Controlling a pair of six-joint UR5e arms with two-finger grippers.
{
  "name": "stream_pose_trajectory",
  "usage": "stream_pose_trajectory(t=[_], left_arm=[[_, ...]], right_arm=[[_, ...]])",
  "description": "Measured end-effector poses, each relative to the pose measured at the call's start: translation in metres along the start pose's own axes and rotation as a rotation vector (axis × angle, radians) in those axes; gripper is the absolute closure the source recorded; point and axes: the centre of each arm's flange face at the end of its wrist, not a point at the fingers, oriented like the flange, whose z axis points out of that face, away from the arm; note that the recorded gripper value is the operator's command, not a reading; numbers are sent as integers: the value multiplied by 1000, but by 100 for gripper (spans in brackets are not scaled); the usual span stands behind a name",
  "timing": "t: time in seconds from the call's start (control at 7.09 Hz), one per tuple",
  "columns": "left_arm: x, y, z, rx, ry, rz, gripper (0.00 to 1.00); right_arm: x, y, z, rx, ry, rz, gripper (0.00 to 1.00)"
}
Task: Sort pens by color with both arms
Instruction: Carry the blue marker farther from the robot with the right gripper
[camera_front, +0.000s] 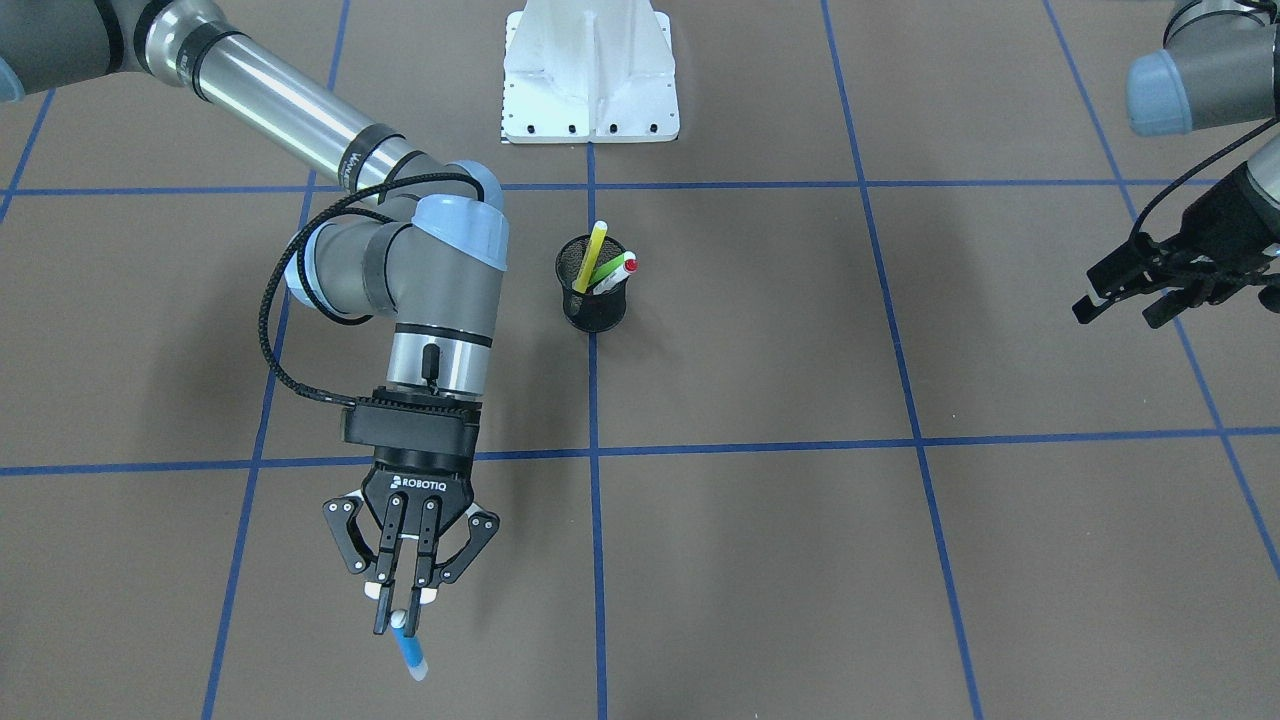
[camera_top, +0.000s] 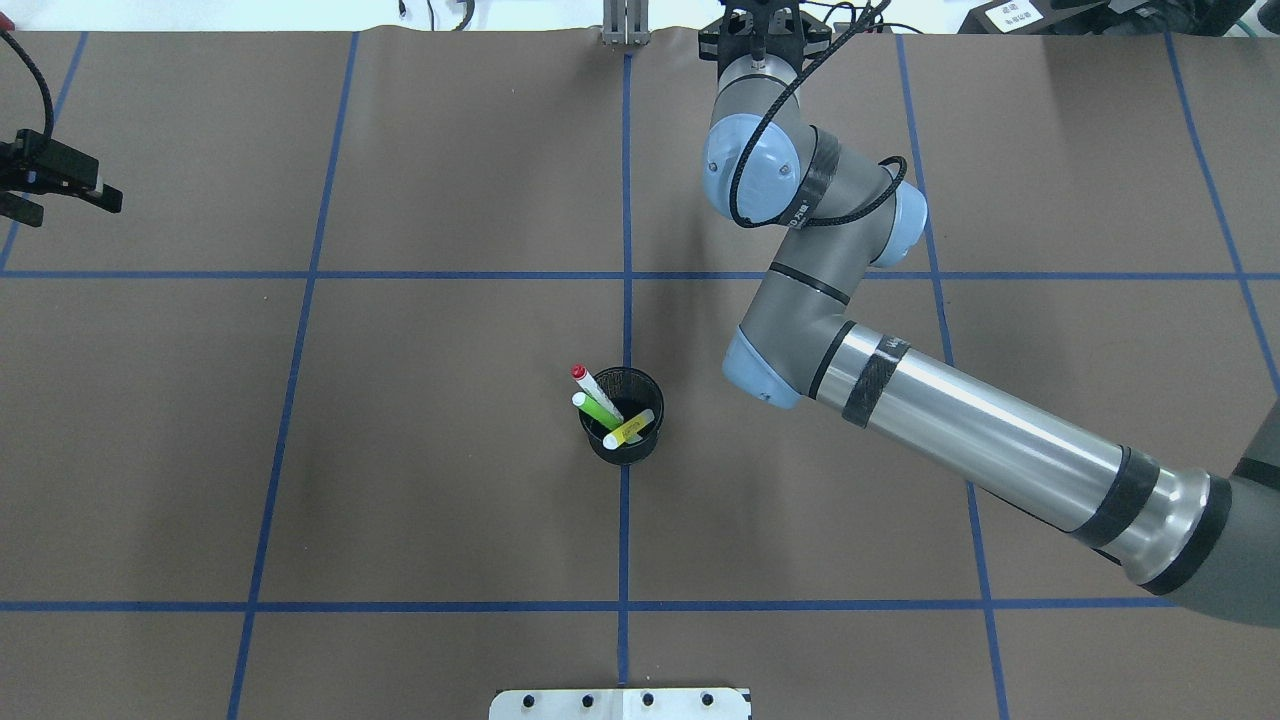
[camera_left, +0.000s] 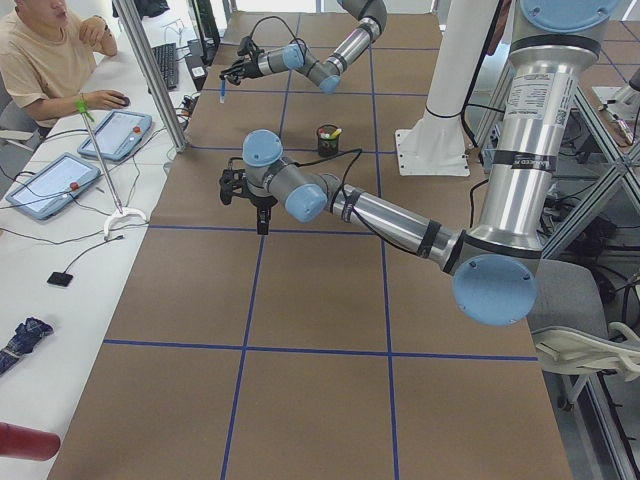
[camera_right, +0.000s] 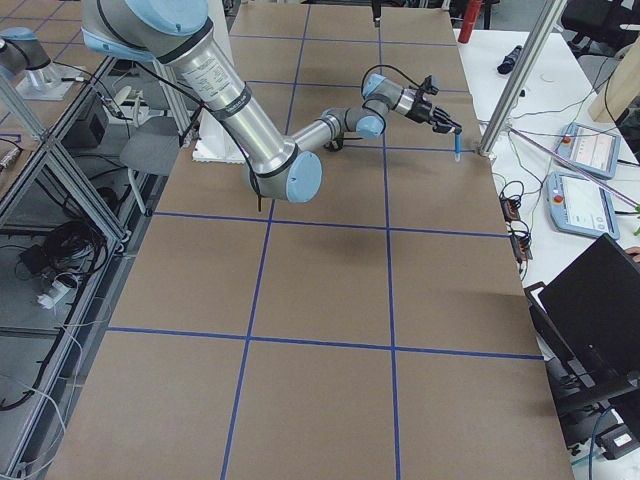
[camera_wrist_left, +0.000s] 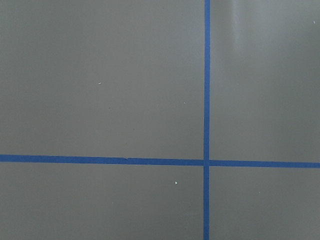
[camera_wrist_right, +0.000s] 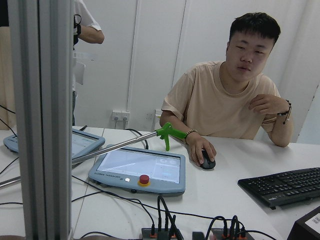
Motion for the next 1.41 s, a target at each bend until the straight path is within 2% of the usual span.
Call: stream_pose_trajectory(t=[0.14, 0.42, 0.56, 0.71, 0.85, 0.99, 1.27, 1.41], left_arm=[[1, -1, -1, 1, 1, 2, 0], [3, -2, -1, 4, 3, 5, 0], [3, -2, -1, 4, 3, 6, 0], [3, -2, -1, 4, 3, 6, 0], [4, -3, -2, 4, 4, 6, 0], [5, -3, -2, 5, 5, 8, 0], [8, -2, -4, 8, 9, 12, 0], [9, -2, -5, 9, 10, 14, 0]], right_arm=[[4, 6, 7, 6, 14, -7, 99], [5, 22, 11, 26, 19, -11, 89], [0, 34, 5, 36, 17, -17, 78], [-5, 47, -3, 47, 13, -23, 61], [-9, 62, -12, 55, 7, -29, 33], [-9, 74, -21, 58, -7, -29, 19], [2, 80, -46, 63, -61, 6, 8], [7, 76, -56, 63, -83, 23, 6]])
